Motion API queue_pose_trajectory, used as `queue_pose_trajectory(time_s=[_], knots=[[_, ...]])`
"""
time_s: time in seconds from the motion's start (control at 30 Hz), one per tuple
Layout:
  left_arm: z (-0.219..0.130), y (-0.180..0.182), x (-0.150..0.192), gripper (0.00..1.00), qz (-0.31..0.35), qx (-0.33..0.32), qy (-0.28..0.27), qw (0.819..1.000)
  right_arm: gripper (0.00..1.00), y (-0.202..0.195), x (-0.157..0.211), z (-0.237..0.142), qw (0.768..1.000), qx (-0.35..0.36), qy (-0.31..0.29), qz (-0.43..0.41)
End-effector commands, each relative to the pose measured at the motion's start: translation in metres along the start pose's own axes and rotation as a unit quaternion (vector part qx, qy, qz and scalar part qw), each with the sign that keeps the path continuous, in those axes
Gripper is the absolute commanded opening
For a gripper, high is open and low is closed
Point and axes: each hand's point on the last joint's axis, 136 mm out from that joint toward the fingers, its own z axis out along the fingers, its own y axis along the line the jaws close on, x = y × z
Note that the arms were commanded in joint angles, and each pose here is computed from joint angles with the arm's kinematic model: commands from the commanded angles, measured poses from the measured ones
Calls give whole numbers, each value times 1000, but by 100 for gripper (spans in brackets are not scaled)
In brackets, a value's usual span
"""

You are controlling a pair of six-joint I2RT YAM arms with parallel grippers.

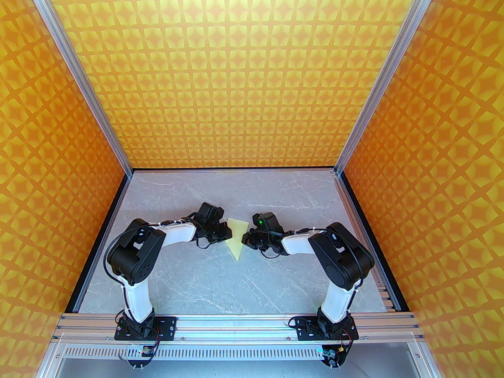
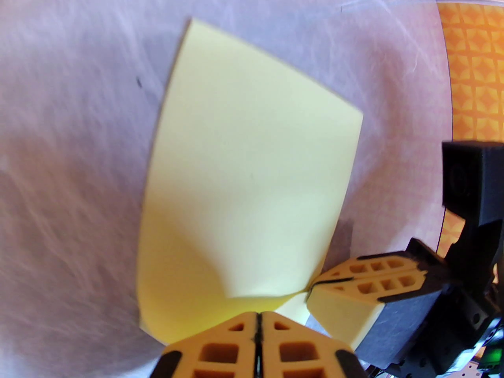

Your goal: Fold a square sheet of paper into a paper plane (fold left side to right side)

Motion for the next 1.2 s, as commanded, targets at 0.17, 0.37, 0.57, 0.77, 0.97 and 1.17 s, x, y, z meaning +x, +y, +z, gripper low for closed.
queue_pose_trajectory(time_s=[0.17,0.37,0.57,0.77,0.97,1.17], knots=[[12,22,11,7,-2,-24,22,999,0,-12,5,1,1000,22,2,-2],[13,26,14,7,-7,-25,23,999,7,-5,0,-8,999,28,-5,-15],[14,25,14,7,-7,-22,22,999,11,15,-7,-34,998,36,-30,-49],[14,22,14,7,-5,-21,21,1000,2,52,22,-26,996,-12,14,-84],[15,21,15,7,-4,-20,21,1000,0,68,45,-3,993,-43,62,-88],[15,21,16,7,-5,-20,23,1000,0,58,48,12,994,-36,74,-72]])
